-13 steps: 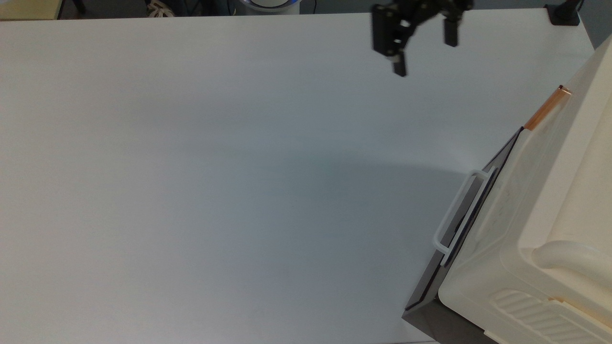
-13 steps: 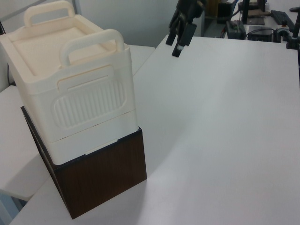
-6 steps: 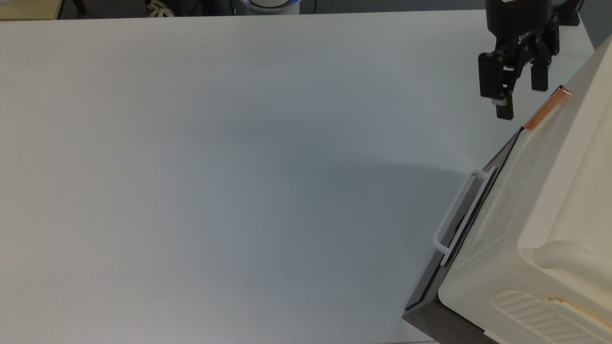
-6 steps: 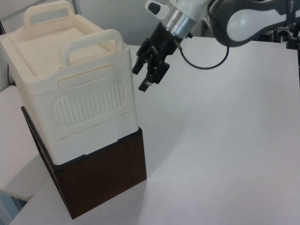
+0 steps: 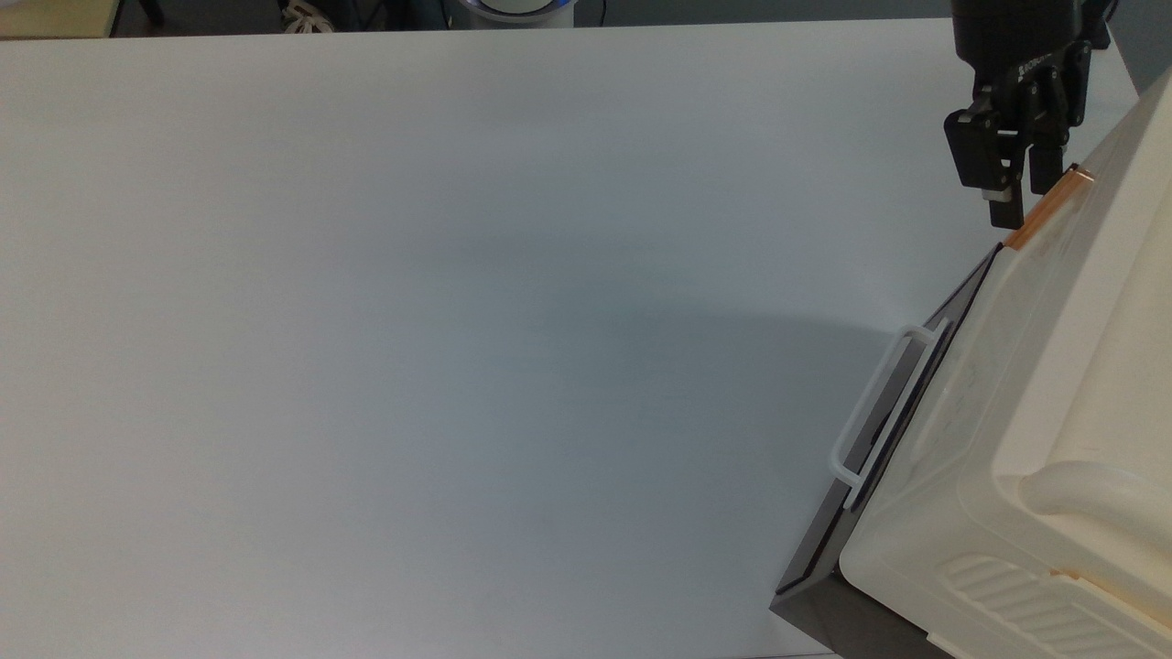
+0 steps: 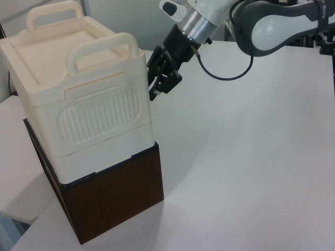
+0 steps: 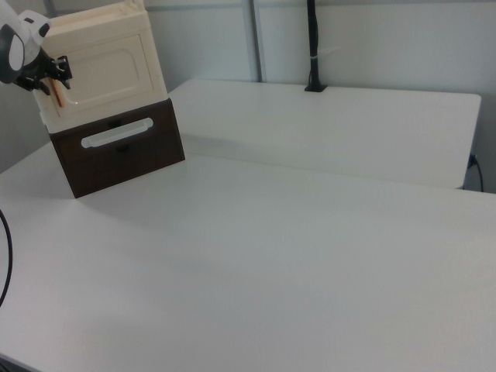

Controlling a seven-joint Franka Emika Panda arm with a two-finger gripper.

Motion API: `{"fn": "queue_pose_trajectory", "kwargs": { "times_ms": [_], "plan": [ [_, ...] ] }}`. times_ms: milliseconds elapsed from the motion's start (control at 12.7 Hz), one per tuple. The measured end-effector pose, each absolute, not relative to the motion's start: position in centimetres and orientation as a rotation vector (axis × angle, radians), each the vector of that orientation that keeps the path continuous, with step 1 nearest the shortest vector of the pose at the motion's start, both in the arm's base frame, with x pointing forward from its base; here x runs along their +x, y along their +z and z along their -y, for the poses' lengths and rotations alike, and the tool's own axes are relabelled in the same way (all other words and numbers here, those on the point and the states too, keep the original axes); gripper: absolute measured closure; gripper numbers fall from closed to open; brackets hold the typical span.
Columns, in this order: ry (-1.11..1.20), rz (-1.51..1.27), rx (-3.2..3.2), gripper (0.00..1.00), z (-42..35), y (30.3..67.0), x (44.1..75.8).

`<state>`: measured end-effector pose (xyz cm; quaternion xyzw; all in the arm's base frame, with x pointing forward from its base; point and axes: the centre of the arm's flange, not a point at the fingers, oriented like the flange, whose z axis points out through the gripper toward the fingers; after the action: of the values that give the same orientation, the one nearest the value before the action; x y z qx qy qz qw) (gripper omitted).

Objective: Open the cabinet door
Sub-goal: 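Close the gripper on the orange-tipped door edge, then pull the door edge outward, swinging the door open on its hinge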

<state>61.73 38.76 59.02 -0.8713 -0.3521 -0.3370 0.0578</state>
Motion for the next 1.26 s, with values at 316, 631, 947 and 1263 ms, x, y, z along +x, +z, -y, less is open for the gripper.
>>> {"fn": "queue_pose_trajectory", "kwargs": {
  "times_ms": [316,631,947,1263],
  "plan": [
    [-1.021,1.085,-2.635,0.83,-39.3,59.0,61.4],
    [-1.020,1.085,-2.636,0.85,-39.2,59.0,61.4],
    [-0.933,1.098,-2.677,0.85,-37.8,60.0,61.0],
    [-0.653,1.134,-2.779,0.82,-32.7,61.0,60.5]
  ]
}}
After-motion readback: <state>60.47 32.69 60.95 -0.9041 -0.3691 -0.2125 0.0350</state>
